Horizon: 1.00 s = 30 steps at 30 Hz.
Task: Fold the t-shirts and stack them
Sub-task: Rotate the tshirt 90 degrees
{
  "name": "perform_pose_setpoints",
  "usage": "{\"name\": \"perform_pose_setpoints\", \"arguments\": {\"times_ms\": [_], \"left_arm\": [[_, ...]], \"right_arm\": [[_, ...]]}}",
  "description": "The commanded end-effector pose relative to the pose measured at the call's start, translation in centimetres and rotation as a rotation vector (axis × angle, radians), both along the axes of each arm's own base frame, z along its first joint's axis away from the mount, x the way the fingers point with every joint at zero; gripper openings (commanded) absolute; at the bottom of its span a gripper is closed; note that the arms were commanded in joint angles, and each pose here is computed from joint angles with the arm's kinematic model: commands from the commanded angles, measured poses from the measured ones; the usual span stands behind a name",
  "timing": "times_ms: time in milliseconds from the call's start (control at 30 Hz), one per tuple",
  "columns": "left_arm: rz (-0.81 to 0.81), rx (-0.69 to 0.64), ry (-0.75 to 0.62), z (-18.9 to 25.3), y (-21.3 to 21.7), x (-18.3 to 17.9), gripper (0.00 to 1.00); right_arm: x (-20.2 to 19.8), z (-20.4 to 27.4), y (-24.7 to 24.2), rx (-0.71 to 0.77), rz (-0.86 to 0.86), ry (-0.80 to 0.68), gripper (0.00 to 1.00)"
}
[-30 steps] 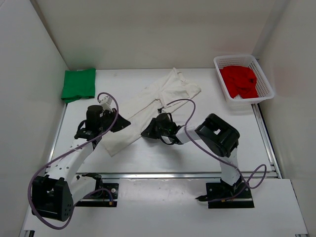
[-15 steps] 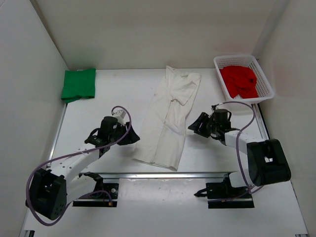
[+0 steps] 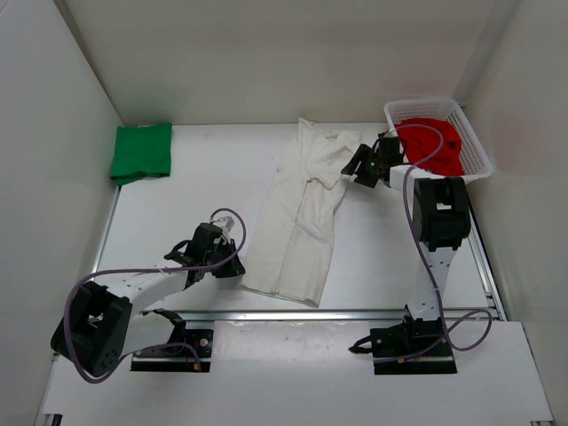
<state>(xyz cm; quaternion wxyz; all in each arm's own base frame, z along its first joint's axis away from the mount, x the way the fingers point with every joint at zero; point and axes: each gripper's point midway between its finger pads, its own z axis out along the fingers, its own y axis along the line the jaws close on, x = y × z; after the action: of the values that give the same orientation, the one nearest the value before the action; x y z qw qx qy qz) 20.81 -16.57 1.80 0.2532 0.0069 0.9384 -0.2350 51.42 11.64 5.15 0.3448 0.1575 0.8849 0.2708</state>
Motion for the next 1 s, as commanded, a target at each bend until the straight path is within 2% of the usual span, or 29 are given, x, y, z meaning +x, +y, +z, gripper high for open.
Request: {"name": "perform_pose_setpoints", "arguments": {"times_ms": [0, 33, 67, 133, 167, 233, 267, 333, 367, 400, 433, 467, 500, 533, 600, 633, 700, 800, 833, 900, 933, 967], "left_arm": [[-0.06, -0.044, -0.014, 0.0, -1.1, -1.0, 0.18], [-0.074, -0.051, -0.012, -0.1, -1.3, -1.3, 0.11], [-0.088, -0.044, -0.012, -0.2, -1.4, -1.7, 0.09], [-0.147, -0.038, -0.007, 0.0, -2.2, -3.1, 0.01], [-0.177, -0.054, -0.003, 0.3, -2.6, -3.6, 0.0], [-0.229, -0.082, 0.004, 0.9, -3.2, -4.9, 0.0], [-0.244, -0.097, 0.006, 1.2, -3.4, -5.3, 0.0], [-0.282, -0.125, 0.021, 1.7, -3.7, -6.6, 0.03], [-0.292, -0.149, 0.027, 2.1, -3.9, -7.0, 0.07], [-0.293, -0.165, 0.022, 2.3, -3.8, -7.3, 0.2], [-0.263, -0.175, 0.016, 2.6, -3.4, -7.0, 0.38], [-0.24, -0.176, 0.003, 2.8, -3.1, -6.6, 0.44], [-0.216, -0.184, -0.024, 3.5, -2.7, -6.1, 0.54], [-0.169, -0.183, -0.048, 3.9, -1.9, -5.4, 0.7], [-0.103, -0.189, -0.091, 4.4, -1.0, -4.1, 0.87], [-0.08, -0.2, -0.088, 4.4, -0.6, -3.9, 0.9], [-0.065, -0.196, -0.073, 3.8, -0.5, -3.8, 0.9], [-0.104, -0.182, -0.019, 2.3, -1.2, -4.8, 0.78], [-0.119, -0.172, 0.007, 1.7, -1.4, -5.3, 0.75], [-0.125, -0.15, 0.024, 0.9, -1.3, -5.7, 0.7], [-0.134, -0.152, 0.046, 0.5, -1.3, -6.2, 0.68], [-0.129, -0.15, 0.053, 0.4, -1.2, -6.1, 0.66]], "right_arm": [[2.2, -0.9, -0.2, -0.044, 0.006, 0.04, 0.55], [2.7, -1.3, -0.1, -0.046, 0.014, 0.046, 0.52], [3.4, -1.0, 0.2, -0.067, 0.03, 0.041, 0.47], [3.5, -2.8, 1.3, -0.106, 0.072, 0.092, 0.28], [4.4, -1.9, 1.6, -0.109, 0.08, 0.073, 0.23], [4.8, -3.4, 3.1, -0.103, 0.126, 0.095, 0.11], [5.6, -2.1, 3.9, -0.103, 0.15, 0.074, 0.0], [5.1, -3.4, 6.0, -0.106, 0.218, 0.126, 0.0], [6.4, -1.7, 6.5, -0.117, 0.232, 0.083, 0.0], [6.6, -1.7, 7.0, -0.152, 0.246, 0.088, 0.0], [6.3, -2.0, 7.3, -0.168, 0.255, 0.11, 0.04], [7.0, -0.5, 7.6, -0.175, 0.262, 0.077, 0.08], [7.1, 0.5, 7.7, -0.177, 0.267, 0.067, 0.18], [7.2, 1.8, 7.3, -0.179, 0.262, 0.055, 0.28], [7.1, 4.0, 6.4, -0.184, 0.26, 0.028, 0.4], [6.8, 5.7, 5.4, -0.204, 0.245, 0.009, 0.45], [5.4, 8.0, 4.7, -0.216, 0.236, -0.024, 0.5], [1.3, 11.0, 3.2, -0.197, 0.2, -0.098, 0.5], [0.4, 15.1, 2.8, -0.156, 0.163, -0.197, 0.5], [-4.7, 12.0, 2.6, -0.082, 0.157, -0.152, 0.48], [-7.4, 11.7, 3.2, -0.051, 0.16, -0.162, 0.47], [-8.6, 13.4, 3.4, -0.046, 0.164, -0.216, 0.47]]}}
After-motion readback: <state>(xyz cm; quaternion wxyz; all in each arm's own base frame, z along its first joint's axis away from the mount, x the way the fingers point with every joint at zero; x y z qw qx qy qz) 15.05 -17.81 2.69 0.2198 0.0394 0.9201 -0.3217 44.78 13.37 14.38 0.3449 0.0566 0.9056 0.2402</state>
